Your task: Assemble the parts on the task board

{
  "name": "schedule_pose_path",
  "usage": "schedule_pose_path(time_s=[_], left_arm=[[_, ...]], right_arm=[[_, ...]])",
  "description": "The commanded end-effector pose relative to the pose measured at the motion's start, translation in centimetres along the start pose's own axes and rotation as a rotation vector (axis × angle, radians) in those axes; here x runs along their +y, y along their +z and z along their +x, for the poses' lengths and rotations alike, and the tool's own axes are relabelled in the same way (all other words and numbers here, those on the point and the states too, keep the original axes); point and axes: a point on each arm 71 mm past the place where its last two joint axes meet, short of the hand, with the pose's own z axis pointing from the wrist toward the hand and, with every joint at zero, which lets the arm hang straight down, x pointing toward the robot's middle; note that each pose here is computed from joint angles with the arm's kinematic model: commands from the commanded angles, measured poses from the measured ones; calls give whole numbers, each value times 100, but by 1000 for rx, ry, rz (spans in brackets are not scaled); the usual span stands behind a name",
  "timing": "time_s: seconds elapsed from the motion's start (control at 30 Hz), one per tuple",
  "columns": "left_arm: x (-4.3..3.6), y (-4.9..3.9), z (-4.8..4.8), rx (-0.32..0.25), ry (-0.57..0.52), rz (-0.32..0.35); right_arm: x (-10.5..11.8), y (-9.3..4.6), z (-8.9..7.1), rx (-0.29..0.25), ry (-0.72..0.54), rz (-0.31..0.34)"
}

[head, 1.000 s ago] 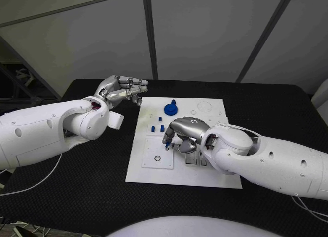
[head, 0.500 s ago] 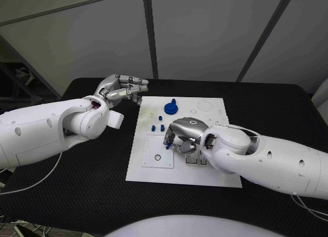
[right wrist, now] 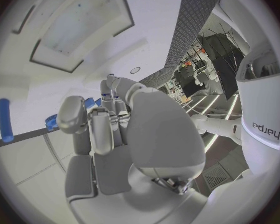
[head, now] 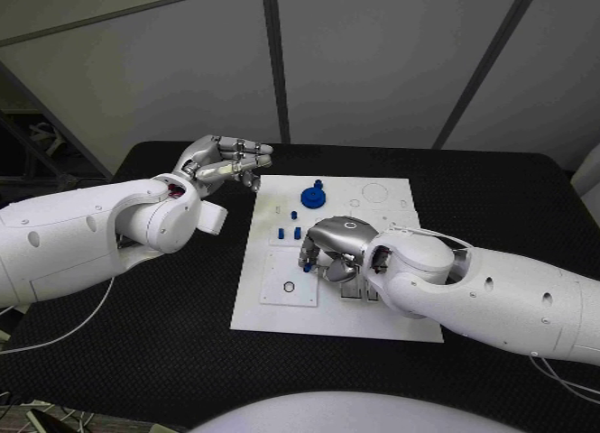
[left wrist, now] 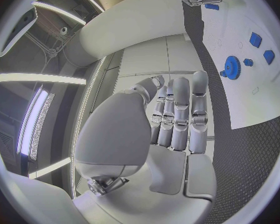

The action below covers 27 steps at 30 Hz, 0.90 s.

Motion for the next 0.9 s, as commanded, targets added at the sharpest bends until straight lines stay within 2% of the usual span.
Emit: schedule_pose_path(time_s=[0.03, 0.2, 0.37, 0.67, 0.9], left_arm=[[-11, 2, 14, 13, -8, 2], [-10, 3, 19, 16, -9, 0], [-9, 3, 20, 17, -9, -2], [-6, 0, 13, 19, -10, -6], [-1, 0, -3, 19, -10, -11]], right_arm=[[11, 7, 39, 29, -19, 5], [22, 13, 63, 40, -21, 4], [21, 10, 59, 26, -19, 4], [10, -37, 3, -52, -13, -2], [8, -181, -59, -129, -6, -15]])
